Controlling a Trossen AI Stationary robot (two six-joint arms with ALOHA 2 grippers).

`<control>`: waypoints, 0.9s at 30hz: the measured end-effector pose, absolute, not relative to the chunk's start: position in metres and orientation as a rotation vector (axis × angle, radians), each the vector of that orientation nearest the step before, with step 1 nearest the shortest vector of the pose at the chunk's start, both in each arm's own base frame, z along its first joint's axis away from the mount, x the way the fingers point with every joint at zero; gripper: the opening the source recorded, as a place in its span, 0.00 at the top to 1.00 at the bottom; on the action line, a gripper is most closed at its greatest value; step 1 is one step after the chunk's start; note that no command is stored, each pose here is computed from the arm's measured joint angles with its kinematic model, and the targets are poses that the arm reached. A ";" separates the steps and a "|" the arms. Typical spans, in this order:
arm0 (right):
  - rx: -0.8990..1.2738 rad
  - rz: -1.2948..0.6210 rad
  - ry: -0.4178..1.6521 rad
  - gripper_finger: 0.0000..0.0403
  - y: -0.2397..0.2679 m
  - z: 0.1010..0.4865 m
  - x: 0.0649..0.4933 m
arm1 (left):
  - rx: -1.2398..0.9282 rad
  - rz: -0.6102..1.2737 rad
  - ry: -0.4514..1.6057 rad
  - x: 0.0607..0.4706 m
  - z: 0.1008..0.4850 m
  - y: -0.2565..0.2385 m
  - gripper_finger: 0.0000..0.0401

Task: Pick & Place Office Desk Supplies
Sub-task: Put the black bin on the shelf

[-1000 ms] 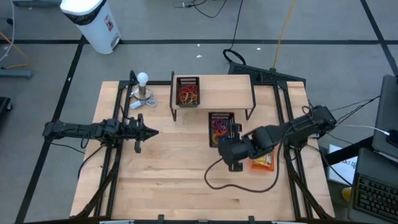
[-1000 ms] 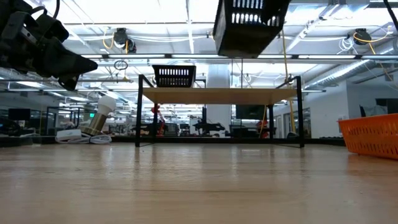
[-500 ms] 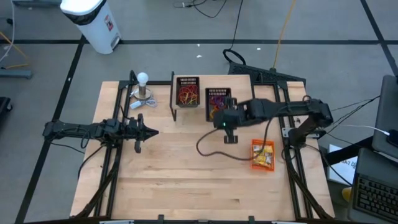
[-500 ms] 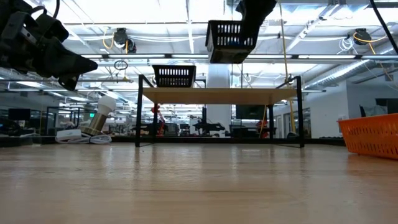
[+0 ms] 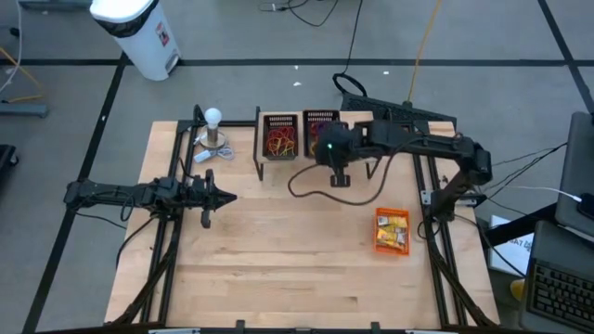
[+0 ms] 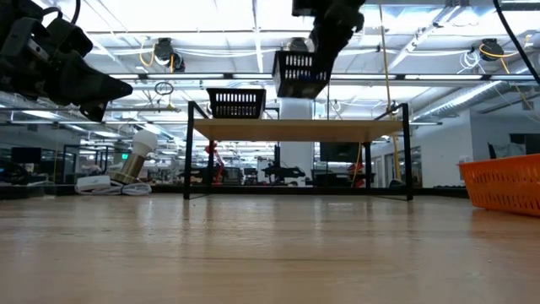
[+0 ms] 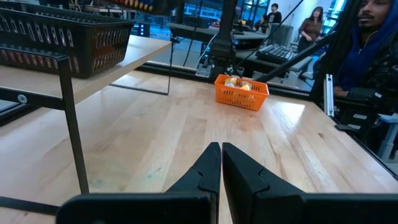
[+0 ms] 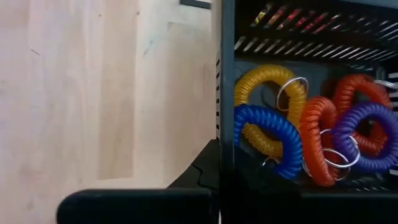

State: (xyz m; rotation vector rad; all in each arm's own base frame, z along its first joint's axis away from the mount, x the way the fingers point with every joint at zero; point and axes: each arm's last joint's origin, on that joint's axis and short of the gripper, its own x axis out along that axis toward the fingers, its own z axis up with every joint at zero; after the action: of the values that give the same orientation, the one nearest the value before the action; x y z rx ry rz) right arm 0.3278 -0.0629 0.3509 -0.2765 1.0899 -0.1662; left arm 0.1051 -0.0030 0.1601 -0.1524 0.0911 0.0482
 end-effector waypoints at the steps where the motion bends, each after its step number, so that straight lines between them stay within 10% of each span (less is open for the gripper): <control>1: -0.272 -0.168 1.099 1.00 -0.067 0.349 0.328 | -0.152 0.048 0.091 0.105 0.160 -0.003 0.95; 27: -0.197 -0.158 1.127 1.00 -0.102 0.318 0.350 | -0.145 0.032 0.095 0.105 0.160 -0.003 0.95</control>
State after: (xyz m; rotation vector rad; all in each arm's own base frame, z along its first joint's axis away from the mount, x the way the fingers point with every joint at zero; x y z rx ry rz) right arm 0.3495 -0.1022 0.3185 -0.1971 1.1272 -0.1585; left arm 0.1051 -0.0034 0.1598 -0.1454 0.0950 0.0321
